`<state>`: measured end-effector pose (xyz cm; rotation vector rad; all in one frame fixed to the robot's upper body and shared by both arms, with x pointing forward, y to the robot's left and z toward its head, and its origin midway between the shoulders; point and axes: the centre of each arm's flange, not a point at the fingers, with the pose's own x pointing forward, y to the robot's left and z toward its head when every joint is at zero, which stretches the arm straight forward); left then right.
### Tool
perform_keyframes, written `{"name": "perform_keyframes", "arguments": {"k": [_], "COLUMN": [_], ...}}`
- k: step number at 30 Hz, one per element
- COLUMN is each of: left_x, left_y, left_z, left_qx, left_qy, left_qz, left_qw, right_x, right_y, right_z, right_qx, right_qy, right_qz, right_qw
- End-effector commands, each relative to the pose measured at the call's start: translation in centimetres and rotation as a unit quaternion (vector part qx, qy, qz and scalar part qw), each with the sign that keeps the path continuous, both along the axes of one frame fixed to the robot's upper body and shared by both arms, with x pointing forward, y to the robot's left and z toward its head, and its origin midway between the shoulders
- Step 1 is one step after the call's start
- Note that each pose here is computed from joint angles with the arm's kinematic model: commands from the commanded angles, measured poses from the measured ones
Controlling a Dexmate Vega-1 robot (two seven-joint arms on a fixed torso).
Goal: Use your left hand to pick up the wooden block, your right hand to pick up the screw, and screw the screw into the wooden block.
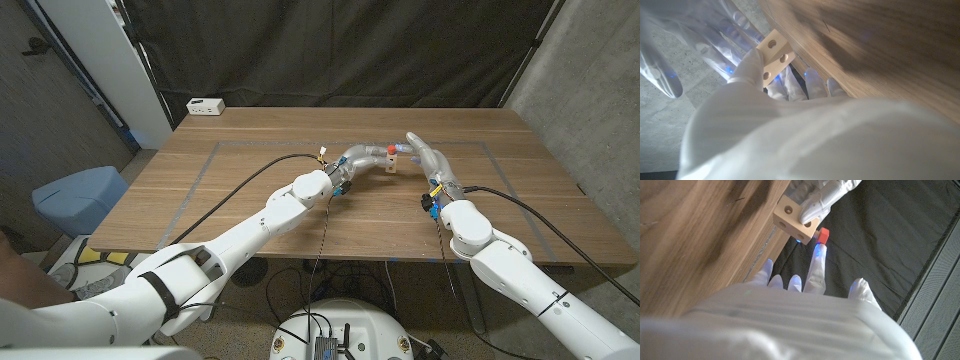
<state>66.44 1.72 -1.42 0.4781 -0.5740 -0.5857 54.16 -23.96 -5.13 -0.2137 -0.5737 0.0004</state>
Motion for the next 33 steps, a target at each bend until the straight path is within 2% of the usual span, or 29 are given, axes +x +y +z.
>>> {"name": "perform_keyframes", "arguments": {"k": [1, 33], "left_x": [0.04, 0.19], "left_y": [0.0, -0.25], "left_z": [-0.03, 0.1], "left_qx": [0.001, 0.002], "left_qy": [0.002, 0.004], "left_qz": [0.001, -0.001], "left_qw": [1.0, 1.0], "right_x": [-0.15, 0.1], "right_y": [0.13, 0.58], "right_z": [-0.02, -0.09], "right_qx": [-0.007, -0.018], "right_qy": [-0.002, 0.001], "right_qz": [0.002, 0.023], "right_qw": [1.0, 0.9996]}}
